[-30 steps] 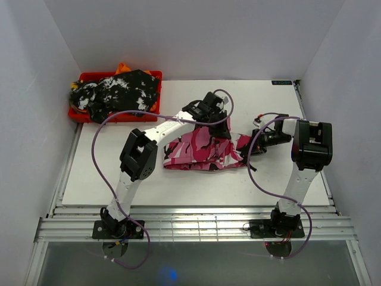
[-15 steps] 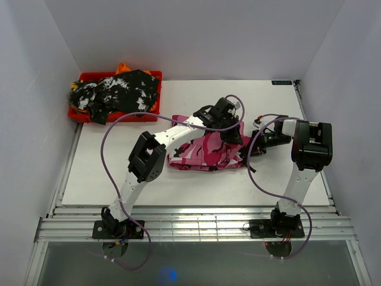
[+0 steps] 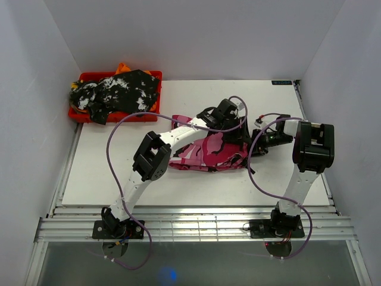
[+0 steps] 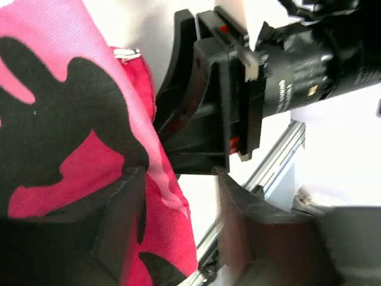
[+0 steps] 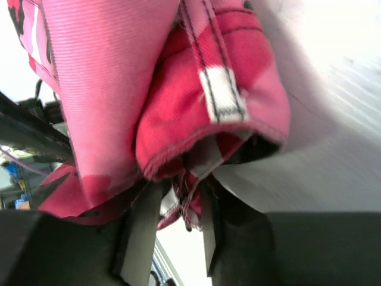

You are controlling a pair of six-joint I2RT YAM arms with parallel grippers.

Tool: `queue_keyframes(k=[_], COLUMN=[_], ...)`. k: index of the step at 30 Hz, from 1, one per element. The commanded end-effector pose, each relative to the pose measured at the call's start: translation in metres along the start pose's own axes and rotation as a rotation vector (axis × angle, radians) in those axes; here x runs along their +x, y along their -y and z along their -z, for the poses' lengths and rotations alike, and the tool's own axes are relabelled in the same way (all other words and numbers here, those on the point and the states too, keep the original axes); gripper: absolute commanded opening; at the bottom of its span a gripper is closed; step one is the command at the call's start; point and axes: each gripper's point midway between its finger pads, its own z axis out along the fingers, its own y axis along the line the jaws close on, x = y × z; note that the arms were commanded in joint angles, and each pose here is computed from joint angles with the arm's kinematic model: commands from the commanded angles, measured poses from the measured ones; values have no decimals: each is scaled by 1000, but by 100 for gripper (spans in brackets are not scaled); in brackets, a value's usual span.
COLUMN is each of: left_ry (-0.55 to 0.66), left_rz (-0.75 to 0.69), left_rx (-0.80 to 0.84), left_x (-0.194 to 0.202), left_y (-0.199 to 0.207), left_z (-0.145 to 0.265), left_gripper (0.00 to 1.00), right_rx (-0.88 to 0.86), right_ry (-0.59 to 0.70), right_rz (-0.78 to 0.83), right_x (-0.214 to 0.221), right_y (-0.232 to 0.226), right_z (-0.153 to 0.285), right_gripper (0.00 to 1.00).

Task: Fold and stack the trousers
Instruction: Fold the trousers

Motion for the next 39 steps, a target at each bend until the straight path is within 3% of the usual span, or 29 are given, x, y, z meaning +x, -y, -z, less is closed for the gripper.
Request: queue_keyframes(k=[1,7,12,15,19,23,29,36,37,39], left_ry=[72,78,143,154,173,111,63,18,14,2], left_rz=[-79,-136,-217,-223,-263,-325,-366,-315,-310,-301], left_rx=[103,130,182,187,146,145,154,135,134,134], left_x=[-26,-38,-67,-77,-77,-47,-11,11,12,14], left_y=[43,32,14,-14,-48,-64,-76,-102,-104,-108], left_z=[42,94,167,204,238,249,255,243,241,238], left_gripper=[71,77,91,96,96,92,84,83,83,83], right_rx=[75,193,153,114,150,228,391,291,270,192], right_ry=[57,62,120,117,67,41,70,-21,-32,-42], right_rz=[45,121,229,244,295,273,257,245,238,229], right_x=[-19,-30,-62,-78,-84,-92,-105,-87,-86,-83], right_y=[-1,15,-32,-59,-69,-60,-30,-29,-30,-38], right_z=[38,102,125,110,70,43,40,8,5,0], right_gripper=[41,50,67,66,64,68,68,70,68,46])
